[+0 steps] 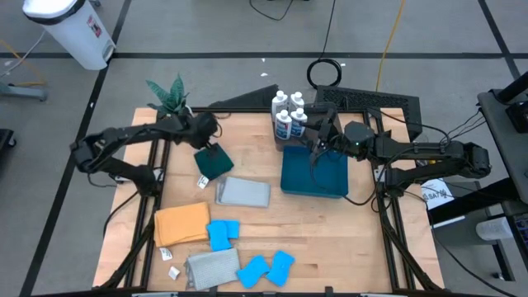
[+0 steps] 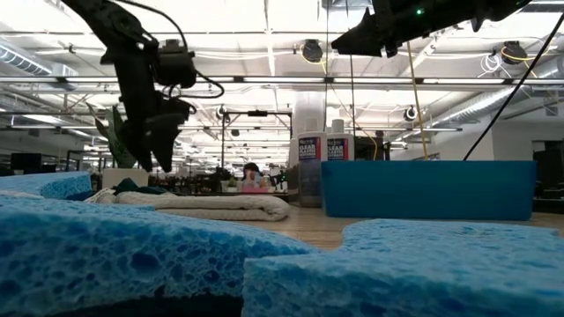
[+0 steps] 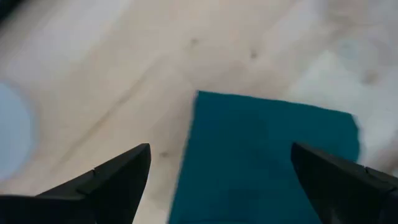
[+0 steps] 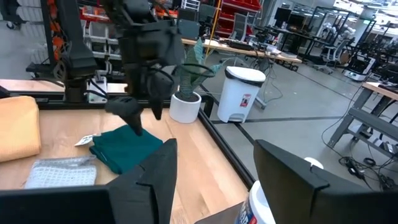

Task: Pick & Place Kitchen Items
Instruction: Put the dark blue napkin into the blue bin

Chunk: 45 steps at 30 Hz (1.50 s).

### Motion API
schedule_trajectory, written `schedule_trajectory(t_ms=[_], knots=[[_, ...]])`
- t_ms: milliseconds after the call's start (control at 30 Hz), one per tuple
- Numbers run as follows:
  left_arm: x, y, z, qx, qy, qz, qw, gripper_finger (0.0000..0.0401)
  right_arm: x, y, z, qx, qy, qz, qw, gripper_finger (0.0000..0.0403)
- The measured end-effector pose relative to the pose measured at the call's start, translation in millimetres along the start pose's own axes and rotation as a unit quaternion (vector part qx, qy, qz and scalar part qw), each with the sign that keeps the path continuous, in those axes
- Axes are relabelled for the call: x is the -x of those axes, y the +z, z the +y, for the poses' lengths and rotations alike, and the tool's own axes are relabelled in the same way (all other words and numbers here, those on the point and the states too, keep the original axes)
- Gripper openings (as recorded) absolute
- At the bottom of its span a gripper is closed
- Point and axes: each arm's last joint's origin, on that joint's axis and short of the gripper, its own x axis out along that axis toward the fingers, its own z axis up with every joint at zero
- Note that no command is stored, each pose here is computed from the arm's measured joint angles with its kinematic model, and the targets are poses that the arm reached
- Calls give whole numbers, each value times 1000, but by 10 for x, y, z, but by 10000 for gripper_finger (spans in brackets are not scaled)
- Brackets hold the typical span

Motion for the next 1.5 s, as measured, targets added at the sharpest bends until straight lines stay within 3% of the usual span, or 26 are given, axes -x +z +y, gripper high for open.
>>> schedule_trajectory(t_ms=[300,500,667,867,1100,1200,1500], knots=[[-268,19,327,56,-4,61,997,390,0,-1,-1,6,0,0,1000,187],[-502,-49,252,46,-39,134,989,390,0,-1,0,7,0,0,1000,187],[-620,-77,185,4,-71,168,983,390,0,-1,0,7,0,0,1000,187],[-630,-96,83,-9,-13,168,986,390,0,-1,0,7,1,1,1000,187],[-630,-117,21,-20,-41,176,983,385,0,-3,1,7,1,2,1000,187],[-629,-123,-22,-31,-49,176,983,355,0,-4,1,7,1,2,1000,187],[-642,-105,-47,-28,-37,163,986,205,0,-4,1,7,1,2,1000,187]])
